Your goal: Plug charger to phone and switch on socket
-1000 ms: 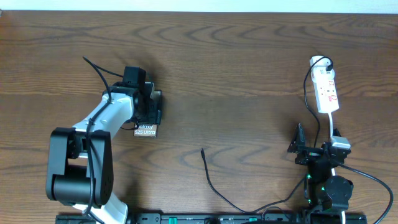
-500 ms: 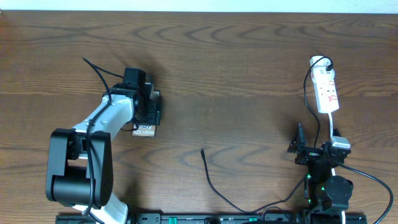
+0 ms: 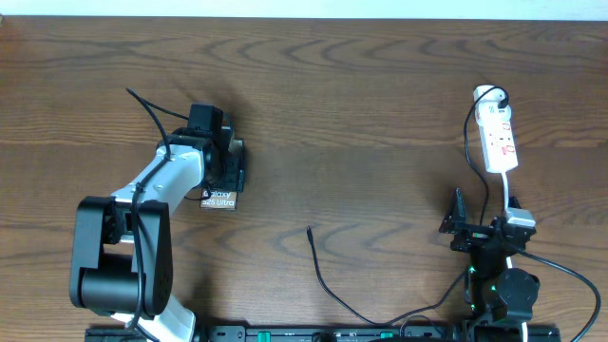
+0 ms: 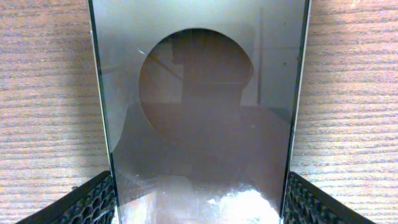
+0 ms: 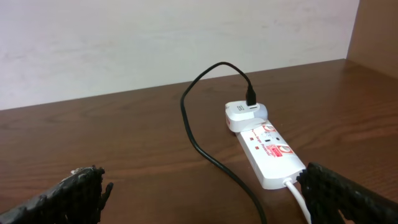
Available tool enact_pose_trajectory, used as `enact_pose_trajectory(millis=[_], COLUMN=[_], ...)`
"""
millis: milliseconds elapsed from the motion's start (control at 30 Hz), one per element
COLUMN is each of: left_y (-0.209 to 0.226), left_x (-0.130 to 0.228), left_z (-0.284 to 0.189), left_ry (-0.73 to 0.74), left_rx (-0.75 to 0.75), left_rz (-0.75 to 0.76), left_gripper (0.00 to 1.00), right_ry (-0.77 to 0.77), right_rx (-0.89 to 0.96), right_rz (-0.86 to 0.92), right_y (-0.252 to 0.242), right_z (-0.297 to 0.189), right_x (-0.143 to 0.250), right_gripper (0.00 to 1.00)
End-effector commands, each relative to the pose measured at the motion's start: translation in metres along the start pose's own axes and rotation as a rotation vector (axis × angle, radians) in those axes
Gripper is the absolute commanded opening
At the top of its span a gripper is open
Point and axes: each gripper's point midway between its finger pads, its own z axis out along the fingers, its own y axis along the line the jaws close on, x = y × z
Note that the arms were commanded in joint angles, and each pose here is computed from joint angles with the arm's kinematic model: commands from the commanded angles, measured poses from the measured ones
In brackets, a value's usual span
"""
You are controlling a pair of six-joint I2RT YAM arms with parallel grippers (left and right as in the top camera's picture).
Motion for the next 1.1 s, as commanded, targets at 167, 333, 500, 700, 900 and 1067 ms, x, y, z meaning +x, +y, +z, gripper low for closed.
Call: enact_pose_trajectory(millis=[167, 333, 500, 700, 900, 1067], left_y=[0.0042, 0.0042, 0.0041, 0.0041, 0.0042, 0.0042], left_x=[0.0307, 0.0306, 0.0307, 0.0307, 0.0307, 0.0301], left_z=[0.0169, 0.0168, 0.0168, 0.0168, 0.0168, 0.0168], left_ry=[0.098, 0.098, 0.098, 0.098, 0.098, 0.095], left_rx=[-0.011, -0.011, -0.01, -0.01, -0.011, -0.011], left_rz=[-0.004, -0.004, -0.004, -0.004, -0.004, -0.004], left_gripper=[0.46, 0.62, 0.74, 0.85, 0.94, 0.95], right_ry=[-0.003, -0.003, -0.002, -0.003, -0.002, -0.002], right_rx=[0.002, 0.002, 0.002, 0.002, 0.002, 0.002], right_rz=[0.015, 0.015, 0.015, 0.015, 0.015, 0.015], right_y=[-0.0001, -0.0001, -0.0001, -0.0001, -0.0001, -0.0001], right_z=[-0.0004, -0.0004, -0.0003, -0.0004, -0.0003, -0.0003], right_x=[-0.0002, -0.0002, -0.0001, -0.0002, -0.0001, -0.0001], right_gripper=[0.99, 0.99, 0.99, 0.99, 0.99, 0.99])
